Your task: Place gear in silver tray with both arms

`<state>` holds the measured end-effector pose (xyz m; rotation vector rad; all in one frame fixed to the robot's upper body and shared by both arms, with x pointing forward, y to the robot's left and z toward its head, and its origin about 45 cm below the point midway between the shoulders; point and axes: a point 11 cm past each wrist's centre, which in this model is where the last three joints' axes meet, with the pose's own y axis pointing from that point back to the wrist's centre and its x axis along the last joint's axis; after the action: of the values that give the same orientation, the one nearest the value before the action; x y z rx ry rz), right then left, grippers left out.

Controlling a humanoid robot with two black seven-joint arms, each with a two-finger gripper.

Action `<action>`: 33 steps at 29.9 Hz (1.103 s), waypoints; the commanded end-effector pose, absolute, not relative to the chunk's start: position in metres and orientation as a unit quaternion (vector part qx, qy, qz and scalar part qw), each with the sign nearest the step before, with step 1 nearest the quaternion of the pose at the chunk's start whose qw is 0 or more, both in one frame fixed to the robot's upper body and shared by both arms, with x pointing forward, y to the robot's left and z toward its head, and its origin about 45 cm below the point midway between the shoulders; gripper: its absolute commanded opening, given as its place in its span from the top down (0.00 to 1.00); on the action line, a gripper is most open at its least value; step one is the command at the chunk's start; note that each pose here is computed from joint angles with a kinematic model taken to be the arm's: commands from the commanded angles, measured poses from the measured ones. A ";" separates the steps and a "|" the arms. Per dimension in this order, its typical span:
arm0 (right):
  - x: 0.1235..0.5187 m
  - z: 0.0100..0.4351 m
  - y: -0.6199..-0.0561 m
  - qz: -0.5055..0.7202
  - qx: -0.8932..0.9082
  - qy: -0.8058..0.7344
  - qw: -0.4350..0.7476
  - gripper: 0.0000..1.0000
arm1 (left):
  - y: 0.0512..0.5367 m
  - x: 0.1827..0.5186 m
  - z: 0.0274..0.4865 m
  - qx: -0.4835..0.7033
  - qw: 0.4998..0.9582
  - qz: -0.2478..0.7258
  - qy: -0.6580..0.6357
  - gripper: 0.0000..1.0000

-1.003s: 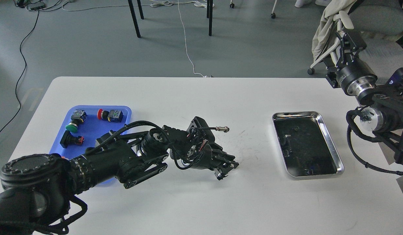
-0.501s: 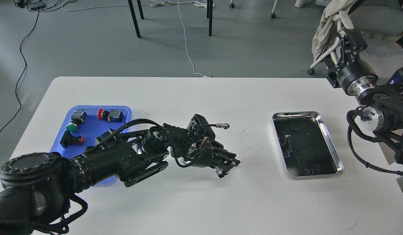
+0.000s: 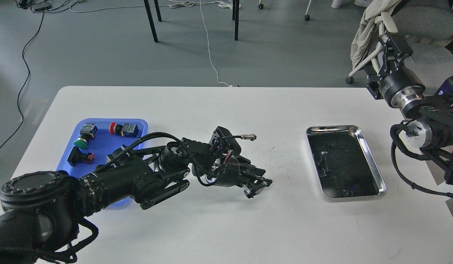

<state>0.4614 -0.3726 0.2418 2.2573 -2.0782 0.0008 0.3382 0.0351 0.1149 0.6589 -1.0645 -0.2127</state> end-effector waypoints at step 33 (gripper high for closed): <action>0.457 0.275 -0.321 0.143 0.827 -0.531 0.117 0.04 | 0.225 0.451 0.227 0.319 0.840 0.225 -0.377 0.07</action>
<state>0.4586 -0.3306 0.2742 2.4069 -1.6212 0.3720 0.4465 0.2046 0.2190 0.6922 -0.8348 0.3921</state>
